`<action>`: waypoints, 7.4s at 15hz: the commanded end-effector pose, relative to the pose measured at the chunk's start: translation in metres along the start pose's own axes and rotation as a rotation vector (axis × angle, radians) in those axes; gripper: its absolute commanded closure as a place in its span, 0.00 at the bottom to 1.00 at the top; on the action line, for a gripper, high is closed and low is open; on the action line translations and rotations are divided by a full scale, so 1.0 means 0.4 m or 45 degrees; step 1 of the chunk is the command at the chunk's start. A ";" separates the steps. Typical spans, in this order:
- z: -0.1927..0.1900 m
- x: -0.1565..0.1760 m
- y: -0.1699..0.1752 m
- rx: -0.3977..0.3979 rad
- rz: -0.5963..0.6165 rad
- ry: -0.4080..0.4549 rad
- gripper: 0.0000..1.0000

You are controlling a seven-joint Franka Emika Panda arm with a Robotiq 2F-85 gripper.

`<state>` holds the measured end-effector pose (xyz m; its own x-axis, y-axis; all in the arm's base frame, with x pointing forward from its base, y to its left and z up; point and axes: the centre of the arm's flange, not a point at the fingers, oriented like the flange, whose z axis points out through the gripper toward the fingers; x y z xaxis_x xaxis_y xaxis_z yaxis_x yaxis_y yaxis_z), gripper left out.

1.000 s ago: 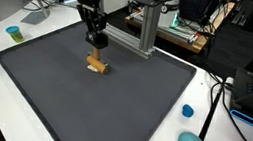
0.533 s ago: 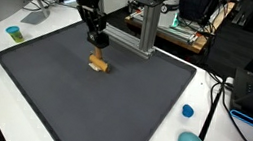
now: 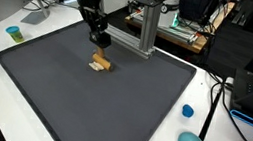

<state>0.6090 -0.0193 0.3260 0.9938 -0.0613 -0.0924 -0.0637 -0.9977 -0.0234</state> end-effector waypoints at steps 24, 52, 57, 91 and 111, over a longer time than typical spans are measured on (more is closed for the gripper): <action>-0.025 -0.023 0.030 -0.021 -0.035 0.221 0.79; 0.018 0.079 0.035 0.001 0.031 0.262 0.79; -0.051 0.037 0.014 -0.020 0.010 0.273 0.79; -0.065 -0.010 -0.027 0.003 -0.116 0.162 0.54; -0.232 0.085 0.017 -0.247 -1.159 -0.175 0.79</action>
<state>0.6252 -0.0283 0.4188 0.7372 0.6438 -0.2050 0.6596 -0.7515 0.0120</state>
